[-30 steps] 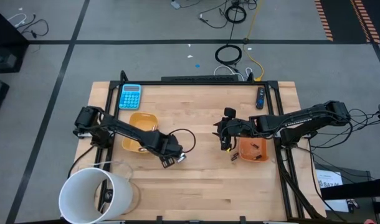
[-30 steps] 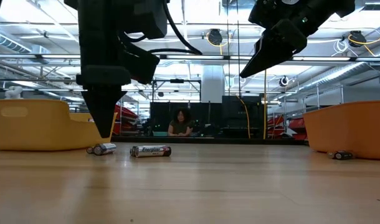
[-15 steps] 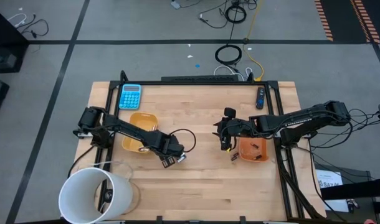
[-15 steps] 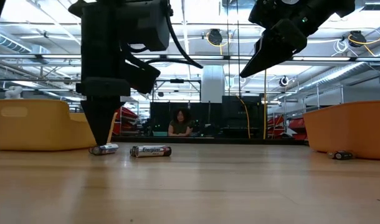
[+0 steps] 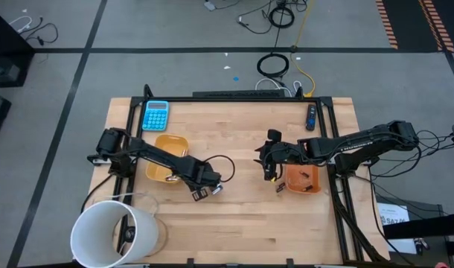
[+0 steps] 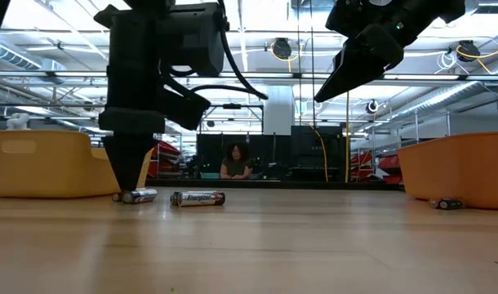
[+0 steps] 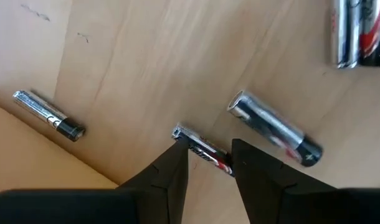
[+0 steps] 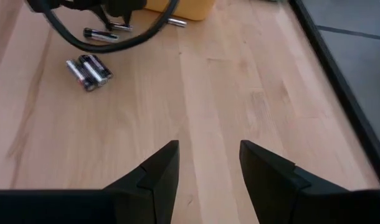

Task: Sort batteries
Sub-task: Put the silver battery into the yellow bin

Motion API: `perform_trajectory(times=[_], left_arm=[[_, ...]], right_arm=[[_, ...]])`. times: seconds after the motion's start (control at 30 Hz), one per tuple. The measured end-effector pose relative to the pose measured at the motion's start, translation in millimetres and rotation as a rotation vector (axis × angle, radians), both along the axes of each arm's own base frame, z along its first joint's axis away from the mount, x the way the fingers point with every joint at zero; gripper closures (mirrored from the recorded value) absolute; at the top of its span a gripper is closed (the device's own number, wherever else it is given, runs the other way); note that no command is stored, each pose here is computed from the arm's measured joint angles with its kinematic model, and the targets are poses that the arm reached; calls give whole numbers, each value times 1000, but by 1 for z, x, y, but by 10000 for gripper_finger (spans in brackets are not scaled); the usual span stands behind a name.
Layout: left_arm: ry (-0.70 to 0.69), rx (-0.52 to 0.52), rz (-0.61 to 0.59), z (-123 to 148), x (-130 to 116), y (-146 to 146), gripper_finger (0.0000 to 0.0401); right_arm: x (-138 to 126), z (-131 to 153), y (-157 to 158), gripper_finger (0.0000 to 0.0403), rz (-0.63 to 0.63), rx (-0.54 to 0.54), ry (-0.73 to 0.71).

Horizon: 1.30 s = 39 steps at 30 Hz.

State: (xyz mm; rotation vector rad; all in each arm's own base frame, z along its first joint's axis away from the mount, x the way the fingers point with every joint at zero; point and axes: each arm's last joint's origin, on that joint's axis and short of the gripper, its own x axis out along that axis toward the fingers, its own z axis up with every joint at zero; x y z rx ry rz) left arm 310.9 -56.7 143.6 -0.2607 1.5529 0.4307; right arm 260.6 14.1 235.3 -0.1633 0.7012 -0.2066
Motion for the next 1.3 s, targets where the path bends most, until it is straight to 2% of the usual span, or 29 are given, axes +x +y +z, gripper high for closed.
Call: perform_trajectory(times=[0.27,0.4,0.6,0.7,0.83,0.93,1.07,1.23,1.3], left_arm=[[20,-23,-113,-7,2,-1,270],[22,-22,-125,-7,2,-1,270],[27,1,-244,-8,2,-3,273],[17,5,-298,-8,4,-4,304],[10,19,-311,-8,4,-3,378],[7,29,-311,-8,5,-3,383],[-1,53,-317,5,7,-6,384],[-92,104,-276,54,4,-8,384],[-96,118,-249,71,-5,-7,384]], right_arm=[[0,0,2,243,7,1,-1],[0,0,2,243,6,1,-1],[0,0,2,243,6,1,-1],[0,0,2,243,6,1,-1],[0,0,2,243,5,3,-1],[0,0,2,243,4,3,-1],[0,0,2,243,4,3,-2],[0,0,2,243,-1,8,-2],[0,0,1,243,-1,8,0]])
